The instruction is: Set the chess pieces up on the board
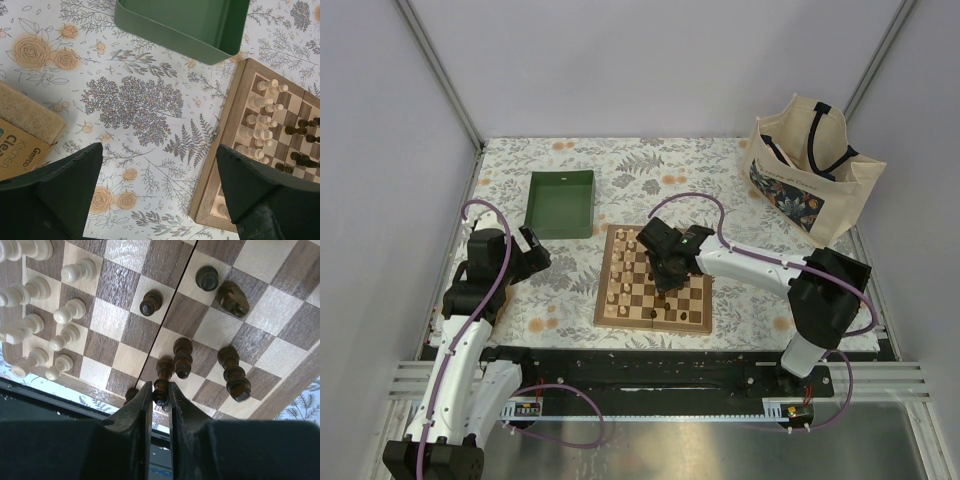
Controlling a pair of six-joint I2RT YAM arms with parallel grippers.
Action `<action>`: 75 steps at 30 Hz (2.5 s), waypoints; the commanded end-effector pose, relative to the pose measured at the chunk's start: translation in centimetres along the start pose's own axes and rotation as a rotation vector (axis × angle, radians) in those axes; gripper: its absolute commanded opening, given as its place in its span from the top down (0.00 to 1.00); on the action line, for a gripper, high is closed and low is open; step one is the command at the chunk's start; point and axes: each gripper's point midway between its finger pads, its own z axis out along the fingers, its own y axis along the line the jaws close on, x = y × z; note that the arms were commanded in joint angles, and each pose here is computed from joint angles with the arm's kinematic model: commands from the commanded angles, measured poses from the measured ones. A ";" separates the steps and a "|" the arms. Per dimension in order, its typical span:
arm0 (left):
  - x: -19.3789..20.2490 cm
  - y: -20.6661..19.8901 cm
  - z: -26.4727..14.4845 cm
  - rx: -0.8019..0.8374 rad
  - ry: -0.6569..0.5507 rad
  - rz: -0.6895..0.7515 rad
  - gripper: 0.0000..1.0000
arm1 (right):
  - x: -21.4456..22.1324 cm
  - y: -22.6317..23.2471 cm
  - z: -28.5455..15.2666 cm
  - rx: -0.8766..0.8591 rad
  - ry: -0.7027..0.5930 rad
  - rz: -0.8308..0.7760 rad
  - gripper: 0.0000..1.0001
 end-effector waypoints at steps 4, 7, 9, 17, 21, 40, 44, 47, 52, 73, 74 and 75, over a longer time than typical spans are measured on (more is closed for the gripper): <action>-1.8 -1.0 -0.3 0.040 -0.064 -0.002 0.01 | -3.8 0.7 -8.8 -0.079 -0.218 -0.012 0.90; -1.8 -1.0 -0.3 0.042 -0.060 0.000 0.01 | -5.3 -1.0 -11.4 -0.042 -0.306 0.021 0.91; -1.7 -1.1 -0.3 0.045 -0.056 0.000 0.01 | -6.1 -2.0 -12.5 -0.046 -0.341 0.052 0.92; -1.6 -1.0 -0.3 0.046 -0.058 0.000 0.01 | -6.9 -7.6 -11.1 0.041 -0.335 0.144 0.92; -1.7 -1.1 -0.3 0.048 -0.058 0.000 0.01 | -6.1 -9.0 -8.6 0.078 -0.282 0.155 0.91; -1.6 -1.0 -0.3 0.043 -0.057 -0.001 0.01 | -4.8 -10.8 -1.6 0.129 -0.179 0.189 0.91; -1.7 -1.0 -0.3 0.043 -0.059 0.000 0.01 | -4.8 -10.8 -1.1 0.128 -0.172 0.190 0.91; -1.6 -1.0 -0.2 0.043 -0.056 0.000 0.01 | -4.7 -10.9 -0.7 0.129 -0.162 0.195 0.90; -1.7 -1.0 -0.2 0.043 -0.056 0.000 0.01 | -4.7 -11.0 -0.5 0.131 -0.156 0.194 0.90; -1.6 -1.0 -0.2 0.044 -0.055 0.000 0.01 | -4.2 -10.5 -0.4 0.106 -0.119 0.167 0.65; -1.6 -1.0 -0.2 0.044 -0.055 0.000 0.01 | -4.4 -10.6 -0.6 0.109 -0.124 0.169 0.64; -1.6 -1.0 -0.2 0.043 -0.056 0.000 0.01 | -4.4 -10.5 -0.7 0.108 -0.122 0.163 0.64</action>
